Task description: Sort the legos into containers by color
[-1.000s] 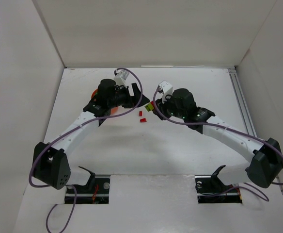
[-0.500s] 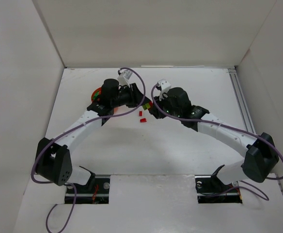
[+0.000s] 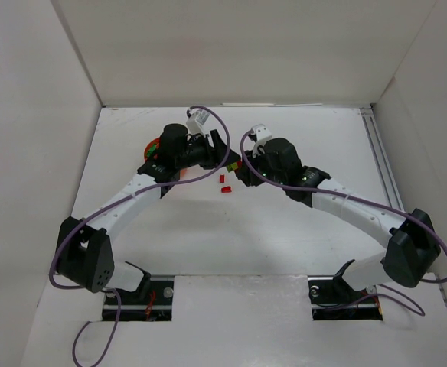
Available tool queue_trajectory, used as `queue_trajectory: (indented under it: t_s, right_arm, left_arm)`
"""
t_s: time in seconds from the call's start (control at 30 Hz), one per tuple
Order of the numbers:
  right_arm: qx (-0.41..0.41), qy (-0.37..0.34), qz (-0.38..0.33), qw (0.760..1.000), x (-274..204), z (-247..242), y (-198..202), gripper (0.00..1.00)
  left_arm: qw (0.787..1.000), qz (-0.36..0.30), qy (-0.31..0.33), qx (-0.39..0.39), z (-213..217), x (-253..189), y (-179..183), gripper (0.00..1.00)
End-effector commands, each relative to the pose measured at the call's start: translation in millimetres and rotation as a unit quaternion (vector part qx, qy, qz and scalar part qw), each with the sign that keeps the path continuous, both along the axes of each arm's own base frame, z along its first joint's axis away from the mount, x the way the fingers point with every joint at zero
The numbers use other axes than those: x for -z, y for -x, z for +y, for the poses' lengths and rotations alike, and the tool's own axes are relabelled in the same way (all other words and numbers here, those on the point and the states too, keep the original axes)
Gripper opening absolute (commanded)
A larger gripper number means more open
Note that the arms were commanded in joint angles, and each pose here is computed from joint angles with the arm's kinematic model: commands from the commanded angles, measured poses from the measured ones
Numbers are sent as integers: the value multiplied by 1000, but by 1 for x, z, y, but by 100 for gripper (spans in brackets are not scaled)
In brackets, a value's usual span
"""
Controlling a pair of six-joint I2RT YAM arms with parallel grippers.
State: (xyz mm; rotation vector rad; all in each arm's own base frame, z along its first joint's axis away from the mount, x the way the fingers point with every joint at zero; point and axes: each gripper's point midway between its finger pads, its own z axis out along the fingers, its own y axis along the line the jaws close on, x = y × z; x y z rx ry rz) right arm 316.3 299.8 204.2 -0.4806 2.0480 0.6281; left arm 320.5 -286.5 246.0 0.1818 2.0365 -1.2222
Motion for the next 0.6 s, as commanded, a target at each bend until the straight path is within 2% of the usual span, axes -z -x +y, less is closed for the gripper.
queue_trajectory:
  t_s: [0.0, 0.13, 0.33, 0.5, 0.57]
  right_arm:
    - [12, -64, -67, 996, -57, 7, -10, 2]
    - [8, -79, -80, 994, -66, 7, -7, 2]
    - [-8, -99, -95, 991, -77, 9, -1, 2]
    - [-28, -99, -84, 991, -68, 17, 1, 3]
    - [-31, -103, -81, 991, -67, 24, 0, 3]
  left_arm:
    - [1000, -6, 2, 10, -1, -7, 7, 51]
    - [1000, 9, -19, -11, 5, 4, 4, 51]
    - [1000, -2, -15, -4, 4, -4, 6, 51]
    - [1000, -11, 11, 22, -3, -14, 12, 35]
    - [999, -12, 17, 26, -4, -17, 13, 20]
